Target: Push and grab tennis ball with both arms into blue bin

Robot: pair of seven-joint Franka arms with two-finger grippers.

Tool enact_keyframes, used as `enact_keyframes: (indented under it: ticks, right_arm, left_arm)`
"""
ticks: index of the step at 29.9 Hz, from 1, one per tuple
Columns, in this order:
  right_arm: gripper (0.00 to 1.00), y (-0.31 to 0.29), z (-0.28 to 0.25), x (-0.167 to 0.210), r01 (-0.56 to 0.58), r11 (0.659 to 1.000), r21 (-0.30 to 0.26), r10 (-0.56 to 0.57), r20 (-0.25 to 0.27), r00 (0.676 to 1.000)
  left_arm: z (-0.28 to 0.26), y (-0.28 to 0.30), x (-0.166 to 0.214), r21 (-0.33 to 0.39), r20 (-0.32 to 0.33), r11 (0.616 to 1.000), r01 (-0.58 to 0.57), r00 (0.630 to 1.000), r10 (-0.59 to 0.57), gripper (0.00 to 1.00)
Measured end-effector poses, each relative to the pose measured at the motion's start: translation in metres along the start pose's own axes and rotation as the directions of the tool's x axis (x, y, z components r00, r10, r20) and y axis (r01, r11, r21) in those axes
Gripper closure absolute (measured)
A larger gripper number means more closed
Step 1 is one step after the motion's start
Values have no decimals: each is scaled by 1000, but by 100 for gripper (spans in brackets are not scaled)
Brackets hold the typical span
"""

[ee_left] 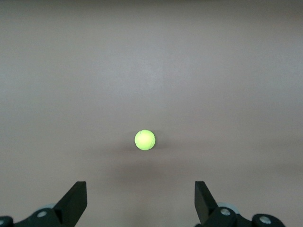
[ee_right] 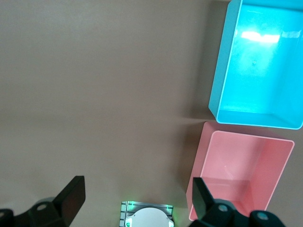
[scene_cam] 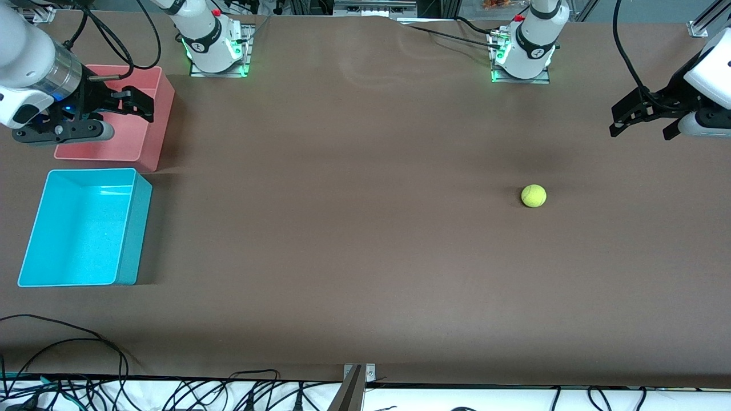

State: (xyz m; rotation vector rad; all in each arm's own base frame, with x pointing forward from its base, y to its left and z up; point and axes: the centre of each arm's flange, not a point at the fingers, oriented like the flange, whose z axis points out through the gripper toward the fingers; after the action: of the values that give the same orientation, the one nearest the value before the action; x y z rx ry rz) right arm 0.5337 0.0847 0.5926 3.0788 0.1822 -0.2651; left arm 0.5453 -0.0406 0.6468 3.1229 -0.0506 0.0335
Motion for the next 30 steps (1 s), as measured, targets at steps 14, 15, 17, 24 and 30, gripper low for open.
enact_keyframes:
  ticks: [14,15,17,24,30]
  right_arm:
    - [0,2,0,0,-3,1000,1,3,0,1000]
    - [0,2,0,0,-3,1000,1,3,0,1000]
    - [0,2,0,0,-3,1000,1,3,0,1000]
    - [0,2,0,0,-3,1000,1,3,0,1000]
    - [0,2,0,0,-3,1000,1,3,0,1000]
  left_arm:
    - [0,1,0,0,0,1000,-1,1000,1,0]
    - [0,1,0,0,0,1000,-1,1000,1,0]
    - [0,1,0,0,0,1000,-2,1000,2,0]
    - [0,1,0,0,0,1000,-2,1000,2,0]
    - [2,-4,1,0,6,1000,8,1000,-8,0]
